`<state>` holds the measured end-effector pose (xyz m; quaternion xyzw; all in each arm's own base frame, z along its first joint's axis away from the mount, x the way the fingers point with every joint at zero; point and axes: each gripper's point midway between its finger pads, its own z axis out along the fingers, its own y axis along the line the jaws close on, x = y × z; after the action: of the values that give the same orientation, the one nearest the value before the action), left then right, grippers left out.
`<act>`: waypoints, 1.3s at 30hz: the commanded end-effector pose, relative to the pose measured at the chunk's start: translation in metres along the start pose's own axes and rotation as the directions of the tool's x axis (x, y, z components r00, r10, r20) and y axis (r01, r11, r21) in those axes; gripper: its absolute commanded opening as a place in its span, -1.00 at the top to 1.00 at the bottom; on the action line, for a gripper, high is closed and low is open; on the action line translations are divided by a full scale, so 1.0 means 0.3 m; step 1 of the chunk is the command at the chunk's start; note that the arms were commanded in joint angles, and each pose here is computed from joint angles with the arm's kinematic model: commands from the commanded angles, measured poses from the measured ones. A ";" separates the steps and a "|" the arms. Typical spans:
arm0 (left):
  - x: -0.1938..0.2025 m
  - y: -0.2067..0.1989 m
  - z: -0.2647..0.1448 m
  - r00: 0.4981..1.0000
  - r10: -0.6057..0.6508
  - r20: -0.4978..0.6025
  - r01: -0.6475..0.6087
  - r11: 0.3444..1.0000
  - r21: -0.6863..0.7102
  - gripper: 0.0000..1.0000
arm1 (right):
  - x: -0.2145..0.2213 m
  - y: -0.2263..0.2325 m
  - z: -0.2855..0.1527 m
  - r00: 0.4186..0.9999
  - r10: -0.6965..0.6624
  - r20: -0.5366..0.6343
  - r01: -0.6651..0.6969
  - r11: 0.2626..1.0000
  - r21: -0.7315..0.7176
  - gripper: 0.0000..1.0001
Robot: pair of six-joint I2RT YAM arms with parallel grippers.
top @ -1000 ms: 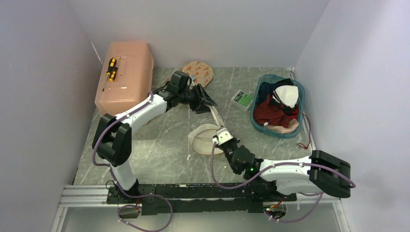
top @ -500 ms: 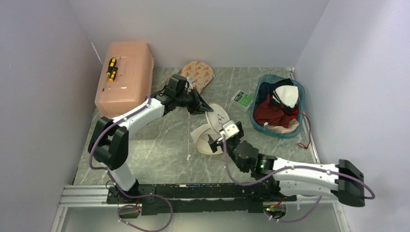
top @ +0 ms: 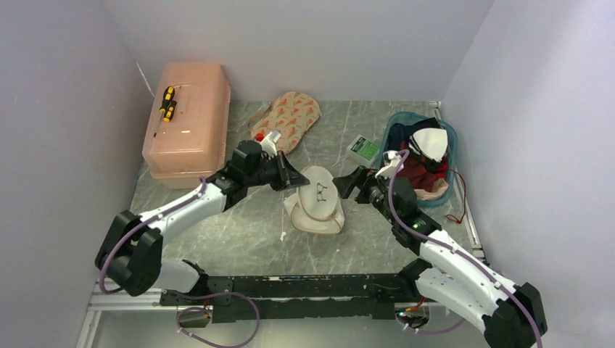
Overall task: Unzip the laundry bag and remove the bra
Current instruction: Close the laundry bag at the center of the board.
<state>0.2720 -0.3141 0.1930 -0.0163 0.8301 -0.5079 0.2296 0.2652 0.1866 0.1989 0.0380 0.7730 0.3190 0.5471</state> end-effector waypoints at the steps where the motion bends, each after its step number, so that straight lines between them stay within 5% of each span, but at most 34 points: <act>1: -0.030 -0.108 -0.037 0.972 0.170 0.164 -0.191 0.974 0.121 0.95 | 0.118 0.037 -0.006 0.950 0.232 -0.208 -0.256 0.962 -0.092 -0.80; 22: 0.223 0.061 -0.014 0.980 0.152 0.128 -0.166 0.980 0.108 0.95 | 0.320 -0.106 -0.030 0.903 0.243 -0.356 -0.258 0.966 0.005 -0.66; 39: 0.109 0.324 0.139 0.951 0.285 0.120 -0.237 0.921 -0.308 0.95 | 0.326 -0.151 0.022 0.919 0.207 -0.336 -0.204 0.978 0.045 -0.47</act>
<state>0.2555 -0.3171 0.0904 0.0171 0.8561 -0.4033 0.3226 0.2305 0.1937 0.0760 0.0758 0.8650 0.3728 0.3272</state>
